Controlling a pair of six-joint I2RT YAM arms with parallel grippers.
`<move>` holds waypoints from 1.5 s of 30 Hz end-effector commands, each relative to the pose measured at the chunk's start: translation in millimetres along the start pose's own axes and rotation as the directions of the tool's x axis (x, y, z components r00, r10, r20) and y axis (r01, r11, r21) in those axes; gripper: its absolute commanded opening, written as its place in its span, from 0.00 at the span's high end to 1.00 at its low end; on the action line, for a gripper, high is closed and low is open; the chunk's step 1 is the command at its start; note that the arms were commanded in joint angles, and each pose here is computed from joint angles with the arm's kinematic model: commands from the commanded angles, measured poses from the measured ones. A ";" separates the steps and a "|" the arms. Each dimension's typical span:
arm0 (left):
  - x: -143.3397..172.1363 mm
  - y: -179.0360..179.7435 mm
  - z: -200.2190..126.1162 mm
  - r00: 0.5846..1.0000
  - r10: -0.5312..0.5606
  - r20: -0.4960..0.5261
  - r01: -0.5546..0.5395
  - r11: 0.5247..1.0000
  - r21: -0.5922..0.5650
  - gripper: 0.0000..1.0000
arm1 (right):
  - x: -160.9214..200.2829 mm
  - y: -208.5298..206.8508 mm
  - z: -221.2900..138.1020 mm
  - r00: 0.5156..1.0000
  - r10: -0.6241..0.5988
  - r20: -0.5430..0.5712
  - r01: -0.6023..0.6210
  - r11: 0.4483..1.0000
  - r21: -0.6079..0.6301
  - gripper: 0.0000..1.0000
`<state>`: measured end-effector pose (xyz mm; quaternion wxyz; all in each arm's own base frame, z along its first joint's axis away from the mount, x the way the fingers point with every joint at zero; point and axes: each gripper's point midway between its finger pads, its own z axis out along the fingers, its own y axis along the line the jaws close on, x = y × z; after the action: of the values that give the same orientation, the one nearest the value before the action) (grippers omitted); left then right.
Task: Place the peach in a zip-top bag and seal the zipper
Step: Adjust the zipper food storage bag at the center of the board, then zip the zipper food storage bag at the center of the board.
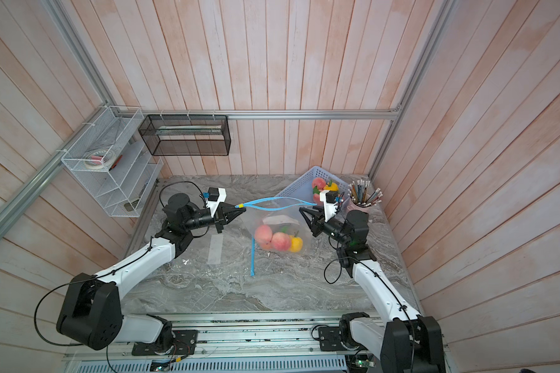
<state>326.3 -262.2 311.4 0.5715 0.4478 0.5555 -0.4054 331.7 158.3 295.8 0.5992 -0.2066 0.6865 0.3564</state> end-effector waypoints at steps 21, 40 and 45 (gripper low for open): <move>-23.0 -3.9 7.7 0.968 0.211 -0.136 -0.208 0.977 0.037 1.00 | -50.3 87.8 71.1 0.874 -0.470 -0.124 0.420 0.859 -0.293 0.32; -26.3 -3.9 15.5 0.947 0.280 -0.155 -0.280 0.960 0.019 1.00 | -47.9 146.8 104.9 0.812 -0.582 -0.042 0.462 0.684 -0.564 0.39; -28.2 -4.9 15.8 0.947 0.284 -0.149 -0.284 0.959 0.020 1.00 | -46.5 150.7 107.1 0.809 -0.585 -0.049 0.457 0.680 -0.574 0.34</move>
<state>323.6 -278.4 329.9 0.5687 0.5497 0.5365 -0.2943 313.1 324.4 371.3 0.5213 -0.5852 0.5404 0.3061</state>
